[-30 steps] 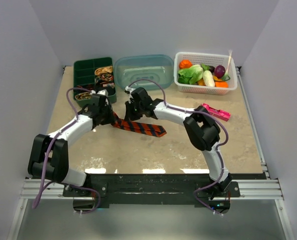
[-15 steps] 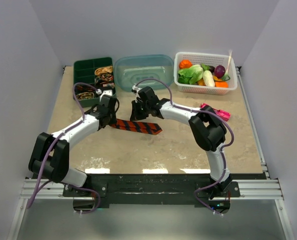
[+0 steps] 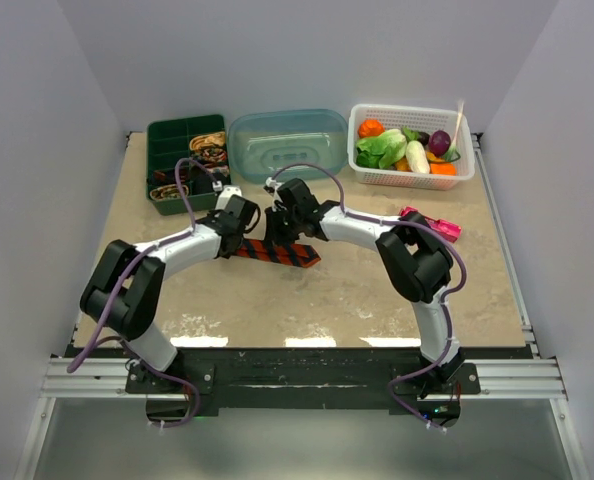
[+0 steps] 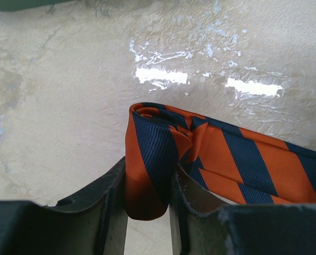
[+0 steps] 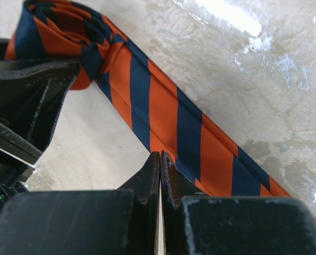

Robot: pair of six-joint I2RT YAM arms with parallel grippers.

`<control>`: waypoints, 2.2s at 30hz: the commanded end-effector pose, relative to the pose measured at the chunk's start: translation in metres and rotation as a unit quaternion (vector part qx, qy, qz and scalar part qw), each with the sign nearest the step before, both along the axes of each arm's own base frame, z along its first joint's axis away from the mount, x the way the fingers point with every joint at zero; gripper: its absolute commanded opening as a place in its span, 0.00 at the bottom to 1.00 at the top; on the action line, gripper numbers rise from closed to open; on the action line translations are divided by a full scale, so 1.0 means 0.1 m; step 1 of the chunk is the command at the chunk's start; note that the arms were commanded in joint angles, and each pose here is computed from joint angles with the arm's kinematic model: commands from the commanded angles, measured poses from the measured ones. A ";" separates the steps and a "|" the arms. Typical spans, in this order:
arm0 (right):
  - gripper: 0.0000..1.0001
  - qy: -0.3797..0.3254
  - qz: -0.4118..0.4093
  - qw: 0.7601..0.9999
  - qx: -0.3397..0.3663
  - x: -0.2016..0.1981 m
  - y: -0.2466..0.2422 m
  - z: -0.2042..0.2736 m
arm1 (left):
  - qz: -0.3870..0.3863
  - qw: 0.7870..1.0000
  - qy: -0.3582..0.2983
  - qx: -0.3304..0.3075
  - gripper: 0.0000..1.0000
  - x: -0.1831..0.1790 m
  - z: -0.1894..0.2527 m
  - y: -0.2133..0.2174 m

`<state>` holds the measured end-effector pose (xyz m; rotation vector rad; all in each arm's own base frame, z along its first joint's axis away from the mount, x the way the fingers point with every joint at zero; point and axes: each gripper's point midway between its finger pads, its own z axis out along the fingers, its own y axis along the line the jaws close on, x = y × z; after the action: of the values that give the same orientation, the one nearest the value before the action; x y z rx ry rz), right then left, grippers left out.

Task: Roll the ties
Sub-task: Roll the tie at the center of the board.

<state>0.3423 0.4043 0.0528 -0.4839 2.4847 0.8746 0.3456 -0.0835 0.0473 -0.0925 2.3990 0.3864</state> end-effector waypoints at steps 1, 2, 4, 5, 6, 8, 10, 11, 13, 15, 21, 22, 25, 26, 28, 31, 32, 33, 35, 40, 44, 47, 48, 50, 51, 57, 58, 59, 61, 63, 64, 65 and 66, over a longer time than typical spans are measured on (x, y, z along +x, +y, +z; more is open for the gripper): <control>0.00 -0.008 0.010 1.000 0.012 -0.04 0.00 0.15 | -0.005 0.999 -0.031 0.022 0.00 0.17 0.11 -0.09; 0.00 -0.007 0.010 1.000 0.011 -0.05 0.00 0.15 | -0.008 0.999 -0.029 0.024 0.00 0.17 0.09 -0.10; 0.00 -0.005 0.008 1.000 0.009 -0.05 -0.02 0.12 | -0.016 0.999 -0.022 0.022 0.00 0.15 0.05 -0.14; 0.00 -0.004 0.006 1.000 0.009 -0.04 -0.03 0.12 | -0.019 0.999 -0.019 0.022 0.00 0.14 0.03 -0.16; 0.00 -0.003 0.007 1.000 0.009 -0.05 -0.03 0.12 | -0.021 0.999 -0.016 0.022 0.00 0.14 0.01 -0.17; 0.00 -0.003 0.006 1.000 0.010 -0.04 -0.03 0.12 | -0.027 0.999 -0.011 0.019 0.02 0.12 0.00 -0.22; 0.00 0.000 0.008 1.000 0.010 -0.05 -0.02 0.09 | -0.036 0.999 -0.008 0.014 0.07 0.12 0.01 -0.29; 0.00 0.000 0.008 1.000 0.009 -0.06 -0.03 0.09 | -0.038 0.999 -0.006 0.012 0.08 0.12 0.01 -0.31; 0.00 0.003 0.008 1.000 0.007 -0.06 -0.03 0.06 | -0.048 0.999 -0.006 -0.004 0.12 0.12 0.03 -0.39; 0.00 0.004 0.008 1.000 0.007 -0.06 -0.03 0.05 | -0.058 0.998 -0.008 -0.022 0.17 0.13 0.08 -0.48; 0.00 0.010 0.010 1.000 0.010 -0.07 -0.02 0.00 | -0.068 0.997 -0.013 -0.045 0.46 0.09 0.16 -0.59; 0.00 0.012 0.010 1.000 0.009 -0.08 -0.02 -0.02 | -0.067 0.997 -0.013 -0.047 0.46 0.09 0.17 -0.60; 0.00 0.014 0.012 1.000 0.009 -0.09 -0.02 -0.03 | -0.065 0.997 -0.014 -0.048 0.45 0.08 0.18 -0.60; 0.00 0.015 0.011 1.000 0.009 -0.09 -0.02 -0.04 | -0.064 0.997 -0.012 -0.045 0.44 0.07 0.17 -0.59; 0.00 0.014 0.011 1.000 0.009 -0.09 -0.02 -0.02 | -0.057 0.998 -0.014 -0.038 0.38 0.07 0.16 -0.55; 0.00 0.014 0.012 1.000 0.010 -0.09 -0.02 0.00 | -0.049 0.999 -0.005 -0.013 0.38 0.07 0.14 -0.48; 0.00 0.014 0.012 1.000 0.012 -0.09 -0.02 0.01 | -0.047 0.999 -0.007 -0.007 0.38 0.09 0.16 -0.48; 0.00 0.014 0.011 1.000 0.012 -0.08 -0.03 0.01 | -0.045 0.999 -0.007 -0.002 0.40 0.10 0.17 -0.47; 0.00 0.015 0.013 1.000 0.012 -0.09 -0.02 0.01 | -0.046 0.999 -0.014 -0.003 0.43 0.12 0.23 -0.47; 0.00 0.019 0.012 1.000 0.007 -0.08 -0.03 -0.06 | -0.062 0.997 -0.036 -0.039 0.52 0.18 0.39 -0.60; 0.00 0.024 0.012 1.000 0.007 -0.09 -0.04 -0.09 | -0.072 0.996 -0.032 -0.052 0.52 0.21 0.40 -0.69; 0.00 0.023 0.012 1.000 0.008 -0.10 -0.04 -0.06 | -0.075 0.995 -0.032 -0.062 0.52 0.22 0.40 -0.72; 0.00 0.023 0.013 1.000 0.008 -0.10 -0.06 -0.05 | -0.077 0.995 -0.031 -0.064 0.52 0.22 0.40 -0.73; 0.00 0.022 0.014 1.000 0.013 -0.11 -0.05 0.00 | -0.079 0.994 -0.032 -0.072 0.52 0.22 0.42 -0.76; 0.00 0.022 0.015 1.000 0.012 -0.11 -0.06 -0.01 | -0.079 0.994 -0.033 -0.074 0.52 0.22 0.42 -0.77; 0.00 0.027 0.016 0.999 0.016 -0.12 -0.07 0.00 | -0.082 0.994 -0.025 -0.072 0.55 0.22 0.39 -0.78; 0.00 0.027 0.017 0.999 0.016 -0.13 -0.07 0.01 | -0.077 0.995 -0.025 -0.063 0.55 0.23 0.39 -0.76; 0.00 0.027 0.016 0.999 0.017 -0.13 -0.07 0.01 | -0.073 0.996 -0.023 -0.056 0.55 0.23 0.37 -0.72; 0.00 0.029 0.015 0.999 0.017 -0.13 -0.08 0.01 | -0.064 0.997 -0.025 -0.039 0.53 0.24 0.37 -0.67; 0.00 0.028 0.015 0.999 0.019 -0.14 -0.09 0.02 | -0.058 0.998 -0.021 -0.023 0.52 0.24 0.34 -0.62; 0.00 0.030 0.014 0.999 0.018 -0.14 -0.10 0.02 | -0.052 0.998 -0.024 -0.013 0.49 0.25 0.36 -0.57; 0.00 0.029 0.015 0.999 0.019 -0.15 -0.09 0.02 | -0.051 0.998 -0.022 -0.007 0.46 0.25 0.36 -0.55; 0.00 0.030 0.015 0.999 0.018 -0.15 -0.10 0.02 | -0.052 0.998 -0.021 -0.002 0.43 0.26 0.35 -0.55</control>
<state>0.3279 0.3928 0.0337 -0.4909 2.5548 0.9074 0.3592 -0.1434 0.0686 0.0448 2.4060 0.2494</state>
